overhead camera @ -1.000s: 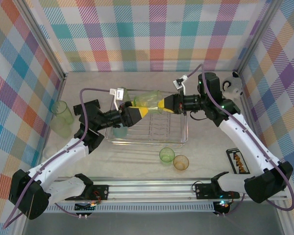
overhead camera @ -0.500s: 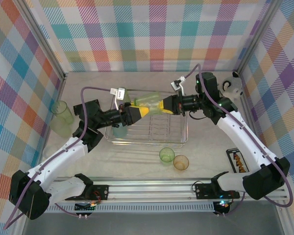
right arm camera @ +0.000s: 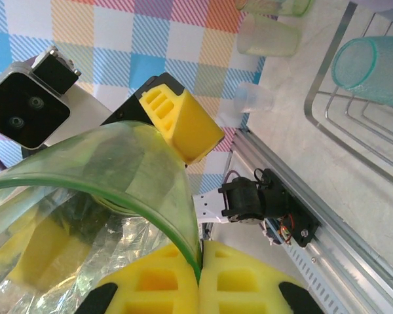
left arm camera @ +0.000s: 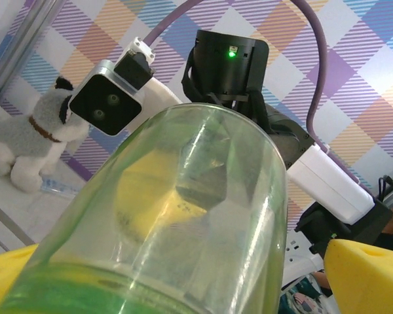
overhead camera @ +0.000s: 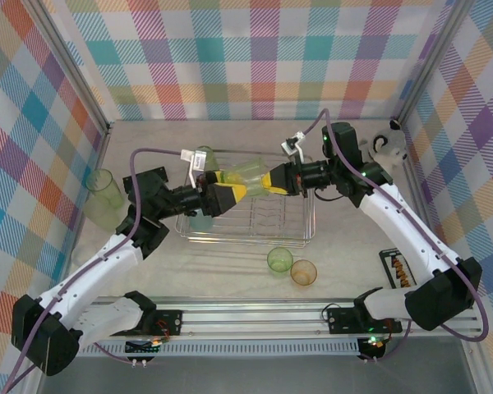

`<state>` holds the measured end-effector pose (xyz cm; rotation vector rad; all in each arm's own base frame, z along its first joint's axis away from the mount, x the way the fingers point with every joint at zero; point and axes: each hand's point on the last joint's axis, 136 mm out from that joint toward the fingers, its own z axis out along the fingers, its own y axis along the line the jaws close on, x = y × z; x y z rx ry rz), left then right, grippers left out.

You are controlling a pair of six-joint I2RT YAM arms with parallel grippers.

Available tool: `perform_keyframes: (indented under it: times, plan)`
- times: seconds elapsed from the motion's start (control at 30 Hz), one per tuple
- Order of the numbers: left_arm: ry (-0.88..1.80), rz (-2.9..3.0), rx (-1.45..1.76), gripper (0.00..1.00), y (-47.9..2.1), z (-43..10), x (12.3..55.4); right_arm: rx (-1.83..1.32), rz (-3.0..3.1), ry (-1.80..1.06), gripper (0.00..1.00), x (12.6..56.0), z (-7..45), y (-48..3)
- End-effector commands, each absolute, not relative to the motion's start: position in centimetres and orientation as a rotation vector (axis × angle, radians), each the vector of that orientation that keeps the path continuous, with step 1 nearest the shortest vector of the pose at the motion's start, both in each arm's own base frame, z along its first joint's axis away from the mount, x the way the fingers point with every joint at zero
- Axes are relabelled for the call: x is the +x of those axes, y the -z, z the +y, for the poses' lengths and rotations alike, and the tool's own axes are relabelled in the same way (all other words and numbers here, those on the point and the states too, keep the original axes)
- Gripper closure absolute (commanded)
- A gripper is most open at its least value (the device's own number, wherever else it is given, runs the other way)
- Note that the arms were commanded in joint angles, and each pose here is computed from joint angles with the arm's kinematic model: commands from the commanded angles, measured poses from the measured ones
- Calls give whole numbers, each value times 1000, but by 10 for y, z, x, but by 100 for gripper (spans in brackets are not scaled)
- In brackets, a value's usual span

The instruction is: Load the cups into the dish rack

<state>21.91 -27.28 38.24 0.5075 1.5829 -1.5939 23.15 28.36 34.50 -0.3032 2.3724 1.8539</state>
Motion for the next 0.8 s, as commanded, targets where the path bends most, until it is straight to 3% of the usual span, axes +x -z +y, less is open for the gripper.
perform_keyframes:
  times: [0.0, 0.1, 0.37, 0.5, 0.67, 0.77]
  plan:
    - [1559, 1515, 536, 1, -393, -266, 215, -341, 2367, -1870, 100, 228, 284, -344]
    - [1568, 1521, 548, 4, -391, -267, 214, -334, 2379, -1870, 100, 229, 285, -340]
    - [1591, 1570, 566, 33, -378, -272, 214, -297, 2398, -1884, 100, 235, 288, -331]
    - [1573, 1609, 554, 40, -368, -272, 216, -286, 2400, -1874, 85, 237, 288, -329]
    - [1508, 1648, 502, 57, -356, -266, 221, -239, 2412, -1809, 50, 243, 285, -319]
    - [1457, 1662, 443, 65, -352, -258, 226, -173, 2411, -1726, 37, 251, 277, -311]
